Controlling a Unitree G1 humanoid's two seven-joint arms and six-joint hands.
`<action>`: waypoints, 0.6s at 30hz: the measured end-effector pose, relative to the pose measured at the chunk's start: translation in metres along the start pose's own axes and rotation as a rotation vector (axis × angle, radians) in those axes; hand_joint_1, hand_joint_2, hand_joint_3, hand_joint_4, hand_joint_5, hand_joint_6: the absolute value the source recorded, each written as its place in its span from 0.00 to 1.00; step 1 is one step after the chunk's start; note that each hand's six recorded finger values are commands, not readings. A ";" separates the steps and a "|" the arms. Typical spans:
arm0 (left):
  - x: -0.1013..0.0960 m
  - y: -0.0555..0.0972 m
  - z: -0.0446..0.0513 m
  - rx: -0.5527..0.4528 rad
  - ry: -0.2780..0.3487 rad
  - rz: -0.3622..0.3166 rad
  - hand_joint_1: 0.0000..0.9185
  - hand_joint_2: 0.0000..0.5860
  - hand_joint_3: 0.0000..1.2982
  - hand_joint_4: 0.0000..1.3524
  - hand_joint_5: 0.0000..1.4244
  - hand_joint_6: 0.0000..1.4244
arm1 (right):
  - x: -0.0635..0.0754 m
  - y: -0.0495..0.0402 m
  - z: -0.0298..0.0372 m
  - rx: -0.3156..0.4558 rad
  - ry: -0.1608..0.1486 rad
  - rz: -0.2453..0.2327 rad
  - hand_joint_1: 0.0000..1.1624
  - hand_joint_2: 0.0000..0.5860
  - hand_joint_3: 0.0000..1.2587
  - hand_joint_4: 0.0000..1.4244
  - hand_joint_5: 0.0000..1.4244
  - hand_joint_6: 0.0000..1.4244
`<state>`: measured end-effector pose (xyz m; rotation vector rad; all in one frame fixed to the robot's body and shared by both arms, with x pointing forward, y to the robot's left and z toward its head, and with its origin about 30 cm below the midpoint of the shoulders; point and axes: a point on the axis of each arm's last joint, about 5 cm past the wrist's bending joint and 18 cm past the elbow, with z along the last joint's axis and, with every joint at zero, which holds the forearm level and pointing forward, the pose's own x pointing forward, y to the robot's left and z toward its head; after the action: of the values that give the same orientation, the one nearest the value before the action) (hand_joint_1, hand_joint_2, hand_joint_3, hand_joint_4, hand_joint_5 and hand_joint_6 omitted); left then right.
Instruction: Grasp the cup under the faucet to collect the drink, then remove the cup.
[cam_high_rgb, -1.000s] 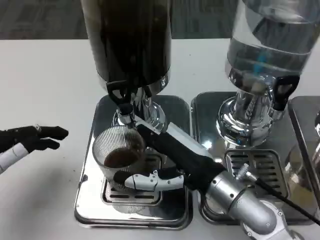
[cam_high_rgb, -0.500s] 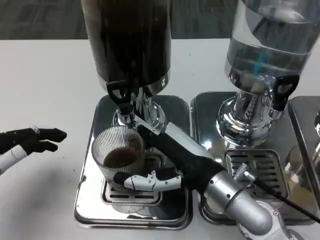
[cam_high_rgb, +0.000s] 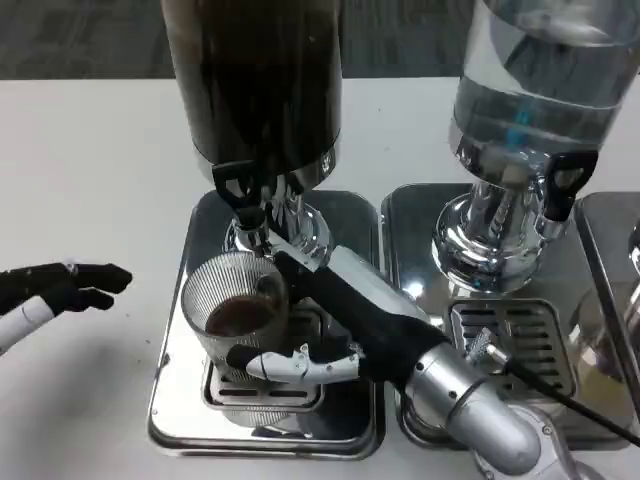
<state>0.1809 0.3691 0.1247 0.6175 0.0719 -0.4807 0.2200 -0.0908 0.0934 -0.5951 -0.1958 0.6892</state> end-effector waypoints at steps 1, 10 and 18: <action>0.000 0.000 0.0001 0.001 0.000 0.000 0.00 0.18 0.26 0.18 0.19 0.15 | 0.000 0.0001 0.0002 -0.002 0.001 0.000 0.57 0.36 0.00 0.02 0.17 0.23; -0.001 0.000 0.0003 0.005 0.002 -0.004 0.00 0.17 0.26 0.18 0.19 0.15 | 0.000 0.0021 0.0025 -0.037 0.015 -0.016 0.60 0.35 0.06 0.08 0.23 0.30; -0.002 0.000 0.0005 0.007 0.002 -0.005 0.00 0.16 0.26 0.19 0.19 0.15 | -0.002 0.0091 0.0056 -0.092 0.015 -0.060 0.62 0.36 0.14 0.16 0.32 0.42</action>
<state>0.1791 0.3695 0.1253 0.6251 0.0738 -0.4854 0.2116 -0.0840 0.0928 -0.6791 -0.2318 0.6199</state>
